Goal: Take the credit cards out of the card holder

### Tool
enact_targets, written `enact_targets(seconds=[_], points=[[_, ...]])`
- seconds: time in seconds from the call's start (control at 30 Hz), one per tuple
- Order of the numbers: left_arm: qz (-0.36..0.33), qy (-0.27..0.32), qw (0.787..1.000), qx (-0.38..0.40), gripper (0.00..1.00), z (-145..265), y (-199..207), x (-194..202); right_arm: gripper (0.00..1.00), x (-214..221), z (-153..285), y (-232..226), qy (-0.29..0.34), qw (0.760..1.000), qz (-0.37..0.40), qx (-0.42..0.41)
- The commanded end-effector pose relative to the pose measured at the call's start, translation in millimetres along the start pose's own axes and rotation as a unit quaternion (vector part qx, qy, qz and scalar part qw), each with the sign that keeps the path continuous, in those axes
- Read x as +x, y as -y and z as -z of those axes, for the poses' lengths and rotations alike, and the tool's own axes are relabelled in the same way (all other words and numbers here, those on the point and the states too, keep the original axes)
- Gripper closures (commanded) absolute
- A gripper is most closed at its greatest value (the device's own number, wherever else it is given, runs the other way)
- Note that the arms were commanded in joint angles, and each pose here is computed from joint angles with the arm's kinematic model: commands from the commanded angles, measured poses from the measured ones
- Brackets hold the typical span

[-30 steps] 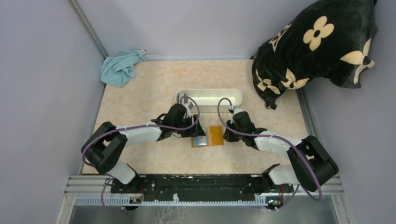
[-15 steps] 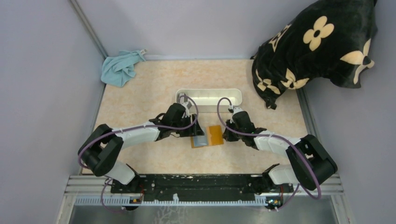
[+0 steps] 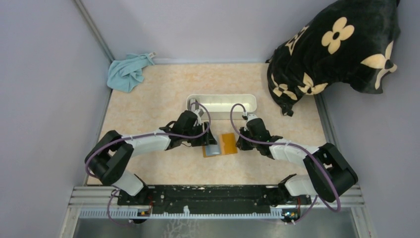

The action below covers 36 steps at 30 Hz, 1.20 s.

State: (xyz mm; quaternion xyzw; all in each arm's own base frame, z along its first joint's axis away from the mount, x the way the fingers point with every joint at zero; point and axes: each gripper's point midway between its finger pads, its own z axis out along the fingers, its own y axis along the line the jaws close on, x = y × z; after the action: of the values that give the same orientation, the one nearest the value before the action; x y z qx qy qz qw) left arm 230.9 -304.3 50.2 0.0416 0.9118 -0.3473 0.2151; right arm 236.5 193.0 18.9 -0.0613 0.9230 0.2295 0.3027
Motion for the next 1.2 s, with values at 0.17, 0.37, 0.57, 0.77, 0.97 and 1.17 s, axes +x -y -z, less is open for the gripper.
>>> enact_targets(seconds=[0.17,0.37,0.57,0.77,0.97,1.17], points=[[-0.001,0.003,1.000,-0.019,0.33,9.5,-4.9,2.7,1.00,7.9,1.7,10.5,-0.009,1.000,0.009,0.022],[0.006,-0.002,0.999,-0.031,0.33,7.2,-14.7,9.9,1.00,6.6,2.1,10.6,-0.007,1.000,0.011,0.023],[0.008,-0.009,1.000,-0.021,0.33,1.7,-14.0,13.6,1.00,6.5,1.7,9.9,-0.008,1.000,0.012,0.021],[0.015,-0.020,0.999,0.032,0.34,-5.6,7.6,12.9,1.00,8.9,-0.1,9.0,-0.011,1.000,0.011,0.016],[0.013,-0.013,0.997,0.069,0.34,-4.2,30.3,1.8,1.00,13.5,-1.0,10.1,-0.015,1.000,0.007,0.015],[0.001,-0.005,0.996,0.087,0.34,-9.6,45.9,-12.2,1.00,14.2,-0.7,9.2,-0.014,1.000,0.004,0.012]])
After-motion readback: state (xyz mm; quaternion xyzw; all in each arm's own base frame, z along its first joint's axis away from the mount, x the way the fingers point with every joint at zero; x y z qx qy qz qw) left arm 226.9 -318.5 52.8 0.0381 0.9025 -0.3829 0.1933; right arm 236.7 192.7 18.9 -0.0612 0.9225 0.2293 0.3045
